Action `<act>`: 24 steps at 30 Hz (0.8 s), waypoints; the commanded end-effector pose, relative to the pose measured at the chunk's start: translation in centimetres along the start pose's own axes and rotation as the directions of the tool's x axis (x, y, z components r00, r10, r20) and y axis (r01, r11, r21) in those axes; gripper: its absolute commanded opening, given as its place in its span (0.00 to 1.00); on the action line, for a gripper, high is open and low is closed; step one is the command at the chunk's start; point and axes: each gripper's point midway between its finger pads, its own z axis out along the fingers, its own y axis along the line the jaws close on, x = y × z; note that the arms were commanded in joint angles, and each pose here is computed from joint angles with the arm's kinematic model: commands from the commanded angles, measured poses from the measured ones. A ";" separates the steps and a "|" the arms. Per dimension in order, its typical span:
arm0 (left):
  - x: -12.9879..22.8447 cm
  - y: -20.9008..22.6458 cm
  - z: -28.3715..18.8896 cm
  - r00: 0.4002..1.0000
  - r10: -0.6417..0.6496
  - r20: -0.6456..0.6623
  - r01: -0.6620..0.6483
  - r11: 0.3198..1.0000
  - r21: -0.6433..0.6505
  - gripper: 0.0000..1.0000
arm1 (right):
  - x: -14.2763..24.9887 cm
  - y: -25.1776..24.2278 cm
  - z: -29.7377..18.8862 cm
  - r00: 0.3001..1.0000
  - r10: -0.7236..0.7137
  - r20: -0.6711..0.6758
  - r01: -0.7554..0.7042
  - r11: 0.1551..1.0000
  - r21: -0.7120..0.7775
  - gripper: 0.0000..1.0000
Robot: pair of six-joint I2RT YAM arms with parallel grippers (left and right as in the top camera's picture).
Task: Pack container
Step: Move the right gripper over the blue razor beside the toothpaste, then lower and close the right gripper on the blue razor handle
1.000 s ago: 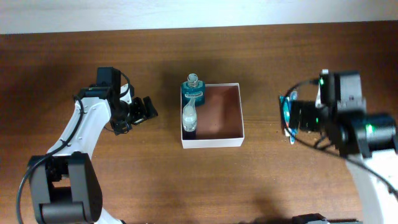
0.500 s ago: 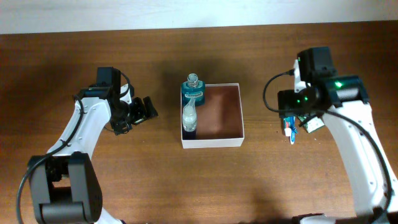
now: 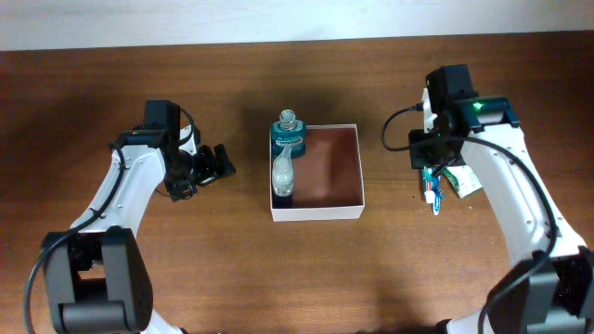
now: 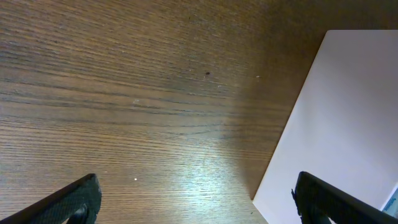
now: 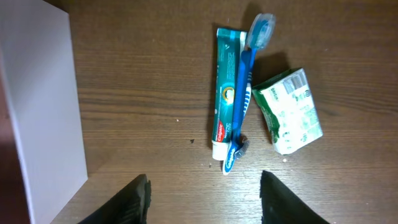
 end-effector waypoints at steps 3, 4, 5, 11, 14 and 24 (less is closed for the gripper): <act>0.2 0.3 0.4 1.000 -0.006 -0.014 0.006 1.000 -0.005 0.99 | -0.8 -0.9 0.6 0.997 0.071 -0.005 -0.072 0.993 -0.095 0.48; 0.2 0.3 0.4 1.000 -0.006 -0.014 0.006 1.000 -0.005 0.99 | -0.8 -1.3 0.7 0.996 0.094 -0.006 -0.094 0.989 -0.118 0.48; 0.2 0.3 0.4 1.000 -0.006 -0.014 0.006 1.000 -0.005 0.99 | -0.8 -1.5 0.7 0.995 0.104 -0.008 -0.105 0.987 -0.122 0.48; 0.2 0.3 0.4 1.000 -0.006 -0.014 0.006 1.000 -0.005 0.99 | 0.5 -2.8 1.8 0.998 0.052 -0.040 -0.056 0.992 -0.109 0.47; 0.3 0.3 0.4 1.000 -0.006 -0.014 0.006 1.000 -0.005 0.99 | 1.1 -3.0 2.9 0.998 0.048 -0.049 -0.053 0.994 -0.099 0.44; 0.2 0.3 0.4 1.000 -0.006 -0.014 0.006 1.000 -0.005 0.99 | 1.6 -3.3 6.6 0.994 0.109 -0.016 -0.110 0.982 -0.153 0.40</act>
